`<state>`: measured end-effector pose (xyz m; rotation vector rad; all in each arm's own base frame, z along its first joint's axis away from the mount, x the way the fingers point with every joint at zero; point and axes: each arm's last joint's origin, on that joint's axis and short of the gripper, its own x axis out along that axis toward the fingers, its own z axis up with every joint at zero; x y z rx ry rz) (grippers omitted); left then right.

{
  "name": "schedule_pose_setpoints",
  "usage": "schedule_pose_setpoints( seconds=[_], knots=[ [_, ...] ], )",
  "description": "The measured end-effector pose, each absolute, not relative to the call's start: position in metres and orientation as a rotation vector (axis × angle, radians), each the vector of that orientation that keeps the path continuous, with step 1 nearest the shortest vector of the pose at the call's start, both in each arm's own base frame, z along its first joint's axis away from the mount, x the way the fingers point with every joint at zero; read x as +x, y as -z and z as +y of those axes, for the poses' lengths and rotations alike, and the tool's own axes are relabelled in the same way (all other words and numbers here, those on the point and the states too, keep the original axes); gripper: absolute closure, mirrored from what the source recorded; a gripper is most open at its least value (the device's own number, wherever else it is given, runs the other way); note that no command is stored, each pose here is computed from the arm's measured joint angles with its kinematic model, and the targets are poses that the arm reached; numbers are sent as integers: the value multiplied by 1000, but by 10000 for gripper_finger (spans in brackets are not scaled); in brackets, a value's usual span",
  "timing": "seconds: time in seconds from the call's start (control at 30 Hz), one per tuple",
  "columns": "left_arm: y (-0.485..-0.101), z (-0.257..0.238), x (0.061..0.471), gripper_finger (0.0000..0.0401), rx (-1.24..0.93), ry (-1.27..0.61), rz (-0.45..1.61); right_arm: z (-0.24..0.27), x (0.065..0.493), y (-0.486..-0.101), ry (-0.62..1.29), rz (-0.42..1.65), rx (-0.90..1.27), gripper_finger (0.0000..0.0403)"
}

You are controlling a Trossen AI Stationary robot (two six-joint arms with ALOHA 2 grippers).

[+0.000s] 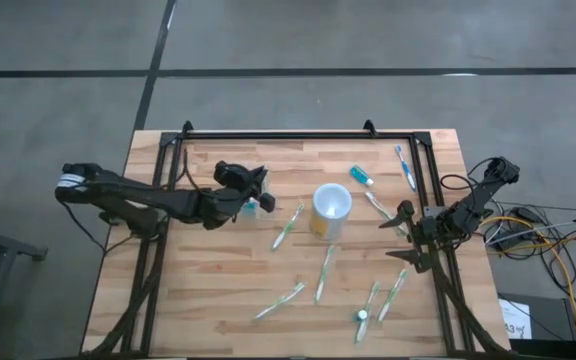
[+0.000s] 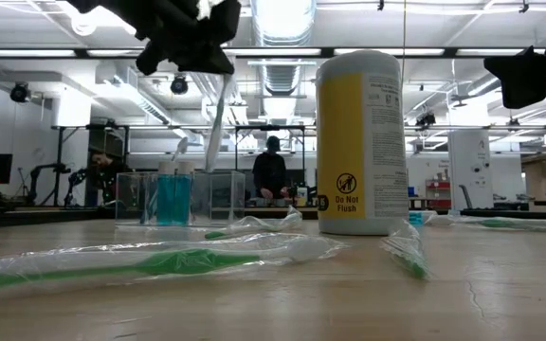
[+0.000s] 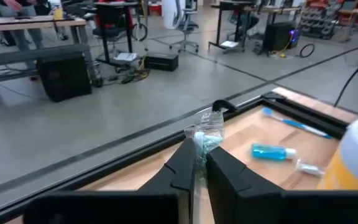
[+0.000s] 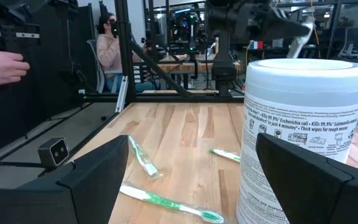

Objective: Pick & Place toothbrushing station
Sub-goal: Put the green toothbrush into the right section of the transparent organizer

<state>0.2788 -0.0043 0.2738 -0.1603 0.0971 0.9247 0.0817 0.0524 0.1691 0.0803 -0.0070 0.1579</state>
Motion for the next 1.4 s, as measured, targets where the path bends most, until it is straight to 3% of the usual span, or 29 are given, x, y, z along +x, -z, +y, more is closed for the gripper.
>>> schedule_pose_setpoints(
  seconds=[0.87,1.4],
  knots=[
    [-236,-6,285,372,-356,-892,243,52,82,-169,-158,-6,80,55],
    [-235,-7,285,297,-394,-852,260,52,82,-169,-158,-7,80,58]
  ],
)
